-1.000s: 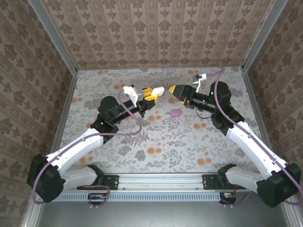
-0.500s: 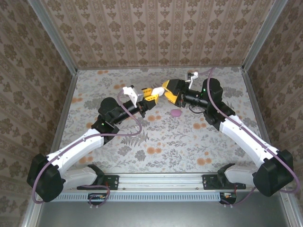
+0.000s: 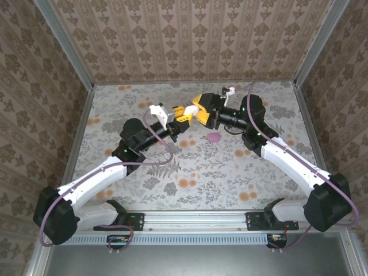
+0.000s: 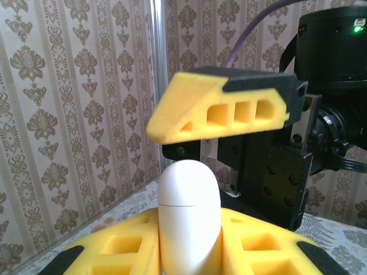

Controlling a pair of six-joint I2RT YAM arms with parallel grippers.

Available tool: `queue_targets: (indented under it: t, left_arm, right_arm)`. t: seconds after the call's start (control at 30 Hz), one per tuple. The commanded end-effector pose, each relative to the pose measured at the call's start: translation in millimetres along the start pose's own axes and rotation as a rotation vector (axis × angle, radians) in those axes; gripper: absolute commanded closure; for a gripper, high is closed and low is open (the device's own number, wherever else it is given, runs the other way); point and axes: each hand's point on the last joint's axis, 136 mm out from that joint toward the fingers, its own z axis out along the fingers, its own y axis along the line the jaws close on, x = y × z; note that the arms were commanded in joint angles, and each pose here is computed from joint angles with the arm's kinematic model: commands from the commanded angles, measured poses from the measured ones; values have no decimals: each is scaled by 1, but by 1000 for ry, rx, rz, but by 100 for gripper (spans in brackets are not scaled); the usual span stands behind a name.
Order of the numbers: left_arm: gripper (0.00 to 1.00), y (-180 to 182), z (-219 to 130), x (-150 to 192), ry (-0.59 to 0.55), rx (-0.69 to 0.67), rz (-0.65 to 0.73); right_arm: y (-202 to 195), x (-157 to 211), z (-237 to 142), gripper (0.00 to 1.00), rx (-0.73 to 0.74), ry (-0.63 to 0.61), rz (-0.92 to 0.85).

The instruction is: Insert the wireless bluetooth earbuds into the charging case

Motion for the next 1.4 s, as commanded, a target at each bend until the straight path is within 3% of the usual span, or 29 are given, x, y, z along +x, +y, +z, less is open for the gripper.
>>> queue_targets:
  t: [0.0,0.27,0.6,1.2,1.37]
  left_arm:
    - [73,0,3,-18,-54,-9,7]
    - [72,5,3,-16,-49,-41,13]
    - [69,1,5,-7,6,-25,20]
    - [66,0,9,5,68,-11,13]
    - [70,-1,10,3,63,-6,13]
  right_arm:
    - [19,6,2,29,-67,26,19]
    - [13,9,5,35,-64,29,89]
    - [9,8,-2,44,9,-12,-5]
    - [11,6,-7,46,32,-41,-65]
    - [8,8,-7,46,43,-32,-61]
